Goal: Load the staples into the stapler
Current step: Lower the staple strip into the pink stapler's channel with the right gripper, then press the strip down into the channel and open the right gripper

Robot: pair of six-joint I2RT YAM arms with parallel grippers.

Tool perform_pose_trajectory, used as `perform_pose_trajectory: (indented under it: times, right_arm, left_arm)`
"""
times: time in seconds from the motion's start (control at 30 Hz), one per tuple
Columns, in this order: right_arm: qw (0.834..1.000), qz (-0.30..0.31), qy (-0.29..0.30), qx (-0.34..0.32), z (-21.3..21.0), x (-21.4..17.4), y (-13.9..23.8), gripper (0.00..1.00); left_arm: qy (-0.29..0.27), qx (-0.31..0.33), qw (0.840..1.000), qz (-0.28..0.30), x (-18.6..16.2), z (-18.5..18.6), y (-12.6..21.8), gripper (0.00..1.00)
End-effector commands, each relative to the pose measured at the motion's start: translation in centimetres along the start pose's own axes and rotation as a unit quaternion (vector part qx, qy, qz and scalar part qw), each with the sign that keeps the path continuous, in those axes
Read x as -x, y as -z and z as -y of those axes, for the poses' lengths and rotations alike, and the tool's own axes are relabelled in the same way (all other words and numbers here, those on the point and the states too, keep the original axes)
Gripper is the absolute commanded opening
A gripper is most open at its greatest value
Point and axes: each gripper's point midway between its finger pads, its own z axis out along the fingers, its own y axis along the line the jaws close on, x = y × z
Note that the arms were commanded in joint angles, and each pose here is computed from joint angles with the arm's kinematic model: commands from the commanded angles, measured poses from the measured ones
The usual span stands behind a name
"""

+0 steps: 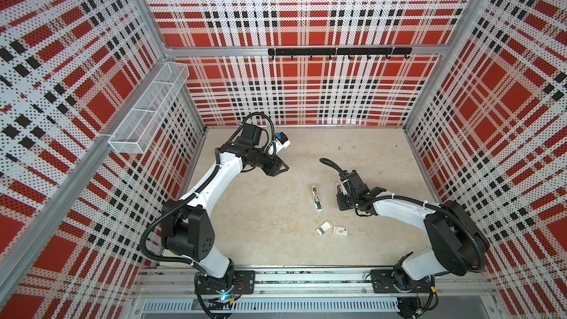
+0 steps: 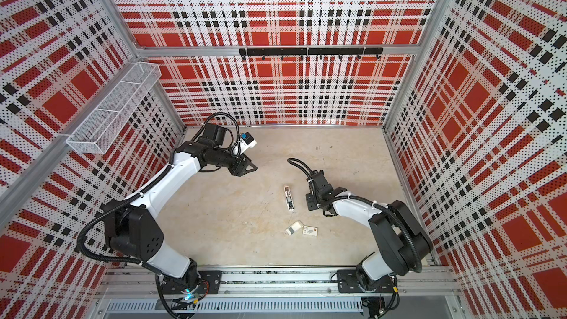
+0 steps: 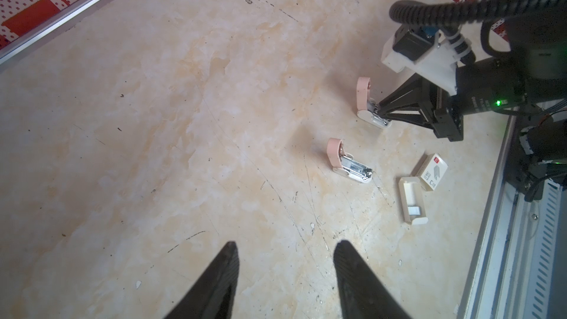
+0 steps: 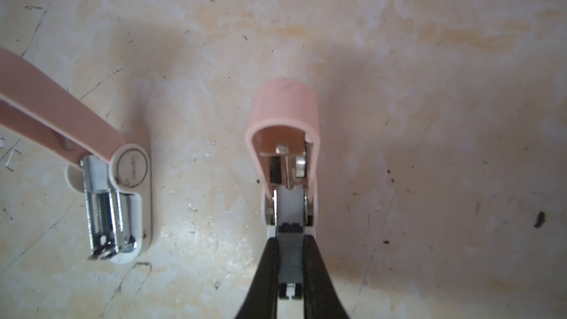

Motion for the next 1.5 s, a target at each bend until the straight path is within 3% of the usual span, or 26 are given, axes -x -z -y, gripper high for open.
perform_pose_trajectory:
  times: [0.0,0.83,1.47]
  right_arm:
    - [1.000,0.001,-0.002,-0.001,0.16,-0.23,-0.59,0.00]
    - [1.000,0.000,-0.003,-0.003,0.28,-0.47,-0.63,0.01]
    - [1.000,-0.002,-0.003,-0.007,0.40,-0.54,-0.69,0.09]
  left_arm:
    - [-0.004,-0.005,1.000,0.011,0.68,0.24,0.29,0.55]
    - [-0.003,-0.005,1.000,0.010,0.67,0.27,0.22,0.55]
    - [-0.002,-0.007,1.000,0.012,0.77,0.29,0.20,0.55]
